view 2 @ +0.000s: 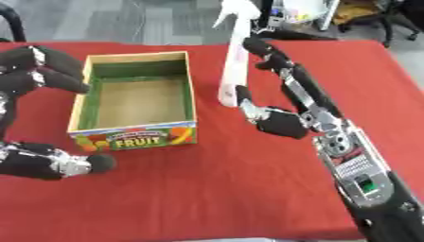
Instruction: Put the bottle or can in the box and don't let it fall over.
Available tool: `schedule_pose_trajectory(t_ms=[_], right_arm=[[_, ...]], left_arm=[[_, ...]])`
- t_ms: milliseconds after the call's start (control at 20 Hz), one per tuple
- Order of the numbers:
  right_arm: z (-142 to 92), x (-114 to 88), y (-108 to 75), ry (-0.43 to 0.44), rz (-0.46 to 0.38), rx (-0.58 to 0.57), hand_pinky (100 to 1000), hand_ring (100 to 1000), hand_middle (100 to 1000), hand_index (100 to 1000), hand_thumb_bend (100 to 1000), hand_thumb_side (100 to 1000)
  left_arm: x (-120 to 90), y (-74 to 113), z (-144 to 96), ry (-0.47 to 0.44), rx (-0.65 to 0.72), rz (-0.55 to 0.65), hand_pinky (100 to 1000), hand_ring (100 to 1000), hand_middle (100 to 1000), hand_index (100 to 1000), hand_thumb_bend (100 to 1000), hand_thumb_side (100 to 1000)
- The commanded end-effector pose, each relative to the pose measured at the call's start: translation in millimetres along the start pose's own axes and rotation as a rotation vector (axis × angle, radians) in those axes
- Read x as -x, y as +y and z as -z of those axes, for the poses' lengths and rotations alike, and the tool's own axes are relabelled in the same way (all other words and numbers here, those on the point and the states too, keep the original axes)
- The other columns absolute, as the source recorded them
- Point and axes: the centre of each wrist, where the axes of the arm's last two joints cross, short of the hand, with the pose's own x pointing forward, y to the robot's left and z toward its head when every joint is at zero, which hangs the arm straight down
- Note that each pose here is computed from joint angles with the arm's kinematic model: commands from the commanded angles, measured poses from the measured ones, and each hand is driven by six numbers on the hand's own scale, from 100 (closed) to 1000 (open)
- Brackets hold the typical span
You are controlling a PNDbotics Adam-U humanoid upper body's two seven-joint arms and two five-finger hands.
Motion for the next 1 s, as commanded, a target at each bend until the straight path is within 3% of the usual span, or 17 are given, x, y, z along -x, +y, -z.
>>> schedule_pose_trajectory(t_ms=[50, 150, 400, 600, 1000], right_arm=[[-2, 3, -6.2, 0.026, 0.003, 0.053, 884, 982, 1000, 1000, 100, 470], [-5, 8, -6.1, 0.052, 0.008, 0.084, 881, 980, 1000, 1000, 100, 470], [-10, 20, -3.2, 0.126, 0.027, 0.181, 863, 978, 1000, 1000, 100, 470], [-13, 31, 1.4, 0.186, 0.063, 0.244, 856, 988, 1000, 1000, 100, 470], [-14, 53, 3.3, 0.275, 0.158, 0.300, 874, 1000, 1000, 1000, 100, 470]], left_arm=[[9, -1.8, -12, 0.128, -0.048, -0.112, 747, 895, 724, 743, 689, 547], [16, -3.1, -25, 0.231, -0.083, -0.199, 788, 1000, 797, 802, 652, 583], [28, 0.5, -53, 0.415, -0.164, -0.363, 841, 1000, 919, 888, 646, 582], [34, 1.0, -71, 0.500, -0.218, -0.468, 850, 1000, 942, 901, 645, 579], [39, 0.6, -92, 0.586, -0.267, -0.524, 840, 1000, 927, 905, 628, 621]])
